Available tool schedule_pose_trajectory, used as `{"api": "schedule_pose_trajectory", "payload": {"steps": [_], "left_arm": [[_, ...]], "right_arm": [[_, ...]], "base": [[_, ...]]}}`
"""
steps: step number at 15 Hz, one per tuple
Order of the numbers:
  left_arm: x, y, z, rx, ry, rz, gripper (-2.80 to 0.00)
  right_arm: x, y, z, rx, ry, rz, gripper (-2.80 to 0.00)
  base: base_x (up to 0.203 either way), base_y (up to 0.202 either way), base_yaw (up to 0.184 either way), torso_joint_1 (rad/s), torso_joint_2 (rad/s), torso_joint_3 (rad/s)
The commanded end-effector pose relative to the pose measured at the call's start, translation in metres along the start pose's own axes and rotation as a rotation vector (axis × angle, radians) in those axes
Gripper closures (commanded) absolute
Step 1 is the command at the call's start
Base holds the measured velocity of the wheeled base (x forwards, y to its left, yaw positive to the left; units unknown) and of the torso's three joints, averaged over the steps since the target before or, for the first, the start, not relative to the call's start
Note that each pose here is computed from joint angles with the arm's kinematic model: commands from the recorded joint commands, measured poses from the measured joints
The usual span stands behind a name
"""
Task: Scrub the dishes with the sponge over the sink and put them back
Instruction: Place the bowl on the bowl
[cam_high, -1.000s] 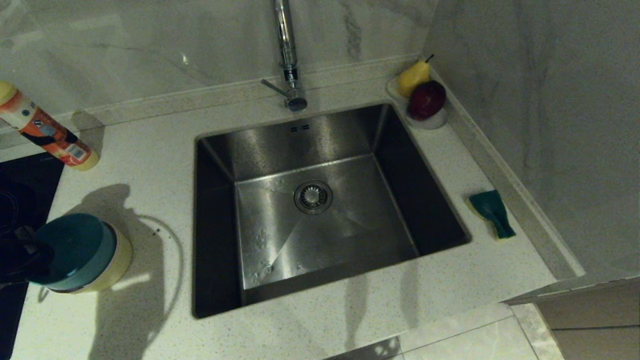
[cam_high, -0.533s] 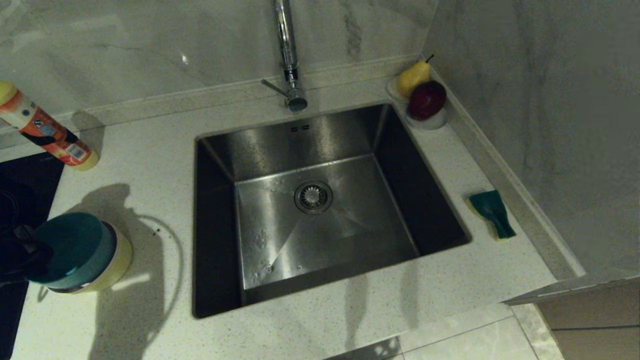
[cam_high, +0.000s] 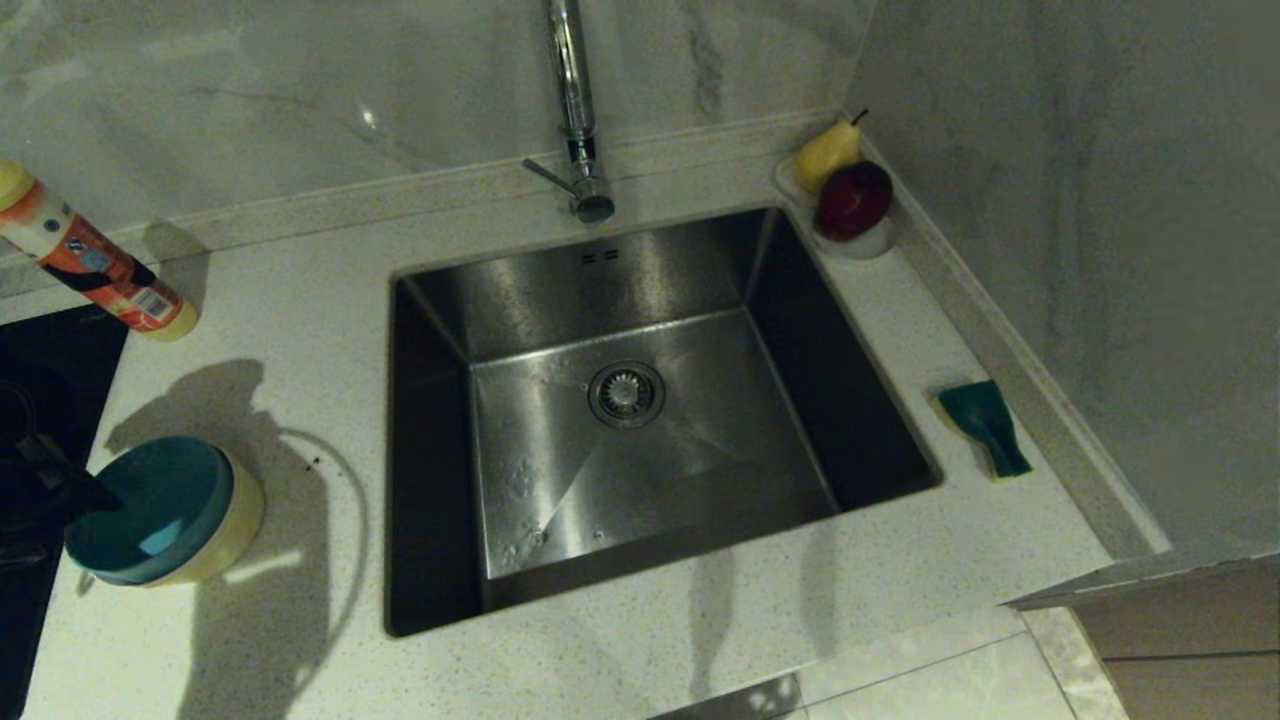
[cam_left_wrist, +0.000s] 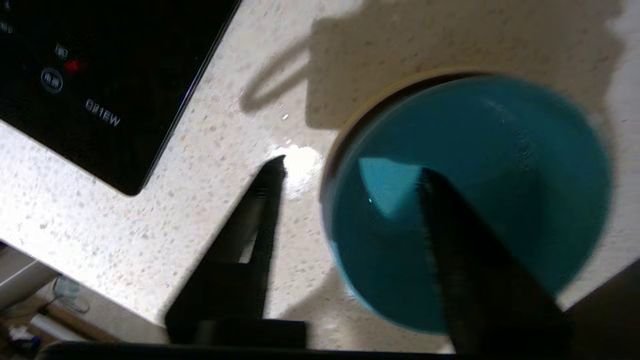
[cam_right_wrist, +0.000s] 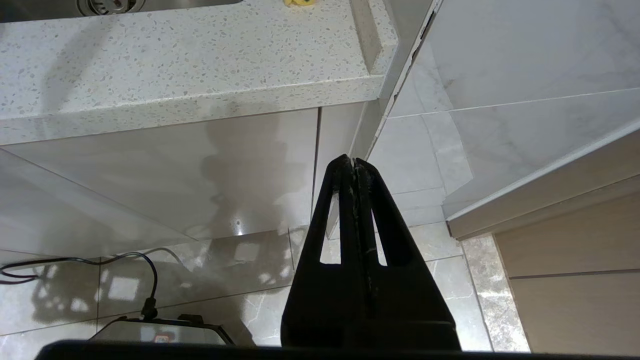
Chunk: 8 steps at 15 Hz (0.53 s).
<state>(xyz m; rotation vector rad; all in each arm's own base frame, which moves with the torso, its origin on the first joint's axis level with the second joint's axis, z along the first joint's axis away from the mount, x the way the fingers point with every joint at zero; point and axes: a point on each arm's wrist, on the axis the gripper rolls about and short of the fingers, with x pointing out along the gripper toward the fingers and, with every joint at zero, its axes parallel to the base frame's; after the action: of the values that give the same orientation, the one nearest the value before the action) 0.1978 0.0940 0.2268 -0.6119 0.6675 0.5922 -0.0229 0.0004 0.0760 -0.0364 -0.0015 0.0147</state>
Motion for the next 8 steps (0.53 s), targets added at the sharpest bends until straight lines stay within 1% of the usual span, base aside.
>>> {"api": "schedule_pose_trajectory", "payload": {"steps": [1,4,6,8], "left_arm": [[-0.013,-0.004,0.007,-0.01,-0.049,-0.026,-2.8],[-0.043,-0.012,0.023,-0.016,-0.148,-0.079,-2.8],[-0.061,-0.018,0.034,-0.012,-0.188,-0.102,-2.8],[-0.076,-0.024,0.044,0.008,-0.224,-0.15,-2.8]], "right_arm": [[0.0,0.0,0.0,0.0,0.001,0.001,0.0],[0.0,0.0,0.0,0.0,0.001,0.001,0.0],[0.0,0.0,0.0,0.0,0.001,0.001,0.0],[0.0,0.0,0.0,0.0,0.001,0.001,0.0]], "base": [[0.0,0.0,0.0,0.0,0.0,0.0],[0.0,0.0,0.0,0.0,0.0,0.0],[0.0,0.0,0.0,0.0,0.0,0.0],[0.0,0.0,0.0,0.0,0.0,0.0]]}}
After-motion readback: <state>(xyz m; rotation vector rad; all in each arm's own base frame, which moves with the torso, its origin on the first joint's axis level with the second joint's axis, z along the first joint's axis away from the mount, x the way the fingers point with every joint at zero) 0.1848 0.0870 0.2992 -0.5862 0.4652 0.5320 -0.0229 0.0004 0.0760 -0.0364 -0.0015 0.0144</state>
